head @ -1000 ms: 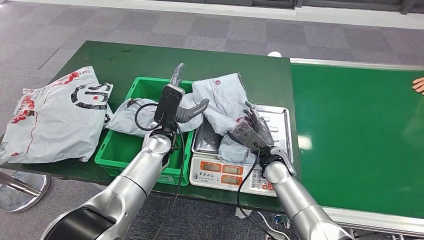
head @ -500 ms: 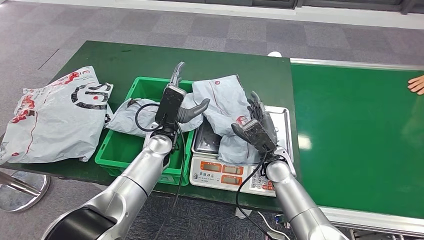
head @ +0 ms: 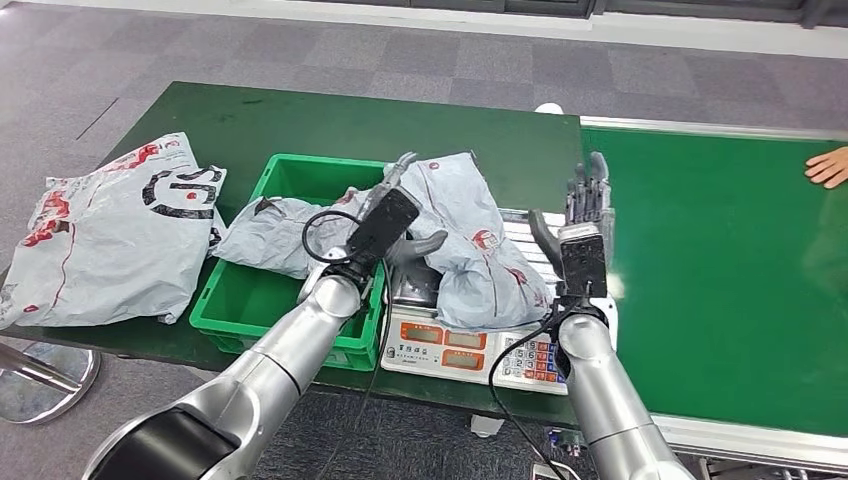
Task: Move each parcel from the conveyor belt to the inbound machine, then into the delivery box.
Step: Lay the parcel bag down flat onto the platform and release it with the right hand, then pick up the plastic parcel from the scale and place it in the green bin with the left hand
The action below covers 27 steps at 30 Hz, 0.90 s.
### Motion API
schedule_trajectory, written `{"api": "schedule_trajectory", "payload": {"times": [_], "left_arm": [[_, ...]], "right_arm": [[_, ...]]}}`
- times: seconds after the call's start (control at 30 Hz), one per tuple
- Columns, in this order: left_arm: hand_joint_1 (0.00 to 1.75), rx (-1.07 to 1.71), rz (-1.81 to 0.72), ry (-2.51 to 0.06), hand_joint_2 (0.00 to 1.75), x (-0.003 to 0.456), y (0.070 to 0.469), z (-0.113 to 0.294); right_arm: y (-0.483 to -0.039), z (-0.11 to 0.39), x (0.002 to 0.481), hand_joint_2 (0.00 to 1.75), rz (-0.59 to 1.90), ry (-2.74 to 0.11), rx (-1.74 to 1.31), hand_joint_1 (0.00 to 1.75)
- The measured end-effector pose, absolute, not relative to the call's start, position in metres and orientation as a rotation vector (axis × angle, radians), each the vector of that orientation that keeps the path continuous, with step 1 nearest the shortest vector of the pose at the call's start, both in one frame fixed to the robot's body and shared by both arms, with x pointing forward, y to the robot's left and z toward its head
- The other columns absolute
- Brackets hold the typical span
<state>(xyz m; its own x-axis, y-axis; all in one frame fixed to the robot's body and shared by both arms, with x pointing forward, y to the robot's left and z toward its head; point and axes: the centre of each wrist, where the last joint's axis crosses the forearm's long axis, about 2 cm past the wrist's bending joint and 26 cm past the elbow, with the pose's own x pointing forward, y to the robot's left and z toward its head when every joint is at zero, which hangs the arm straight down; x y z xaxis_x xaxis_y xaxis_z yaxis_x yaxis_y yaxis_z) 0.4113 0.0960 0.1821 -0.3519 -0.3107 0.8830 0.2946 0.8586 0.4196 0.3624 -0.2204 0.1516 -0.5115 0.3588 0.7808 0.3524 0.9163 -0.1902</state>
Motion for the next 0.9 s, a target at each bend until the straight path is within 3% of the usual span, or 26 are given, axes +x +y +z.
{"api": "schedule_trajectory", "payload": {"times": [0.23,0.5,0.63,0.77,0.9], "left_arm": [[0.00,0.057,-0.844,-1.712,1.75,0.401,0.087,0.167],[0.00,0.143,-1.276,-1.435,1.75,0.388,0.077,0.149],[1.64,0.202,-1.489,-1.314,1.75,0.381,0.070,0.143],[1.75,0.251,-1.617,-1.258,1.75,0.380,0.065,0.144],[1.75,0.287,-1.676,-1.237,1.75,0.383,0.064,0.148]], "right_arm": [[-0.258,0.139,0.360,1.75,-0.103,-2.076,-0.595,0.00],[-0.274,0.134,0.357,1.75,-0.102,-1.988,-0.563,0.00],[-0.274,0.137,0.362,1.75,-0.079,-1.985,-0.565,0.00],[-0.274,0.138,0.364,1.75,-0.071,-1.983,-0.551,0.00],[-0.275,0.138,0.365,1.75,-0.070,-1.983,-0.542,0.00]]}}
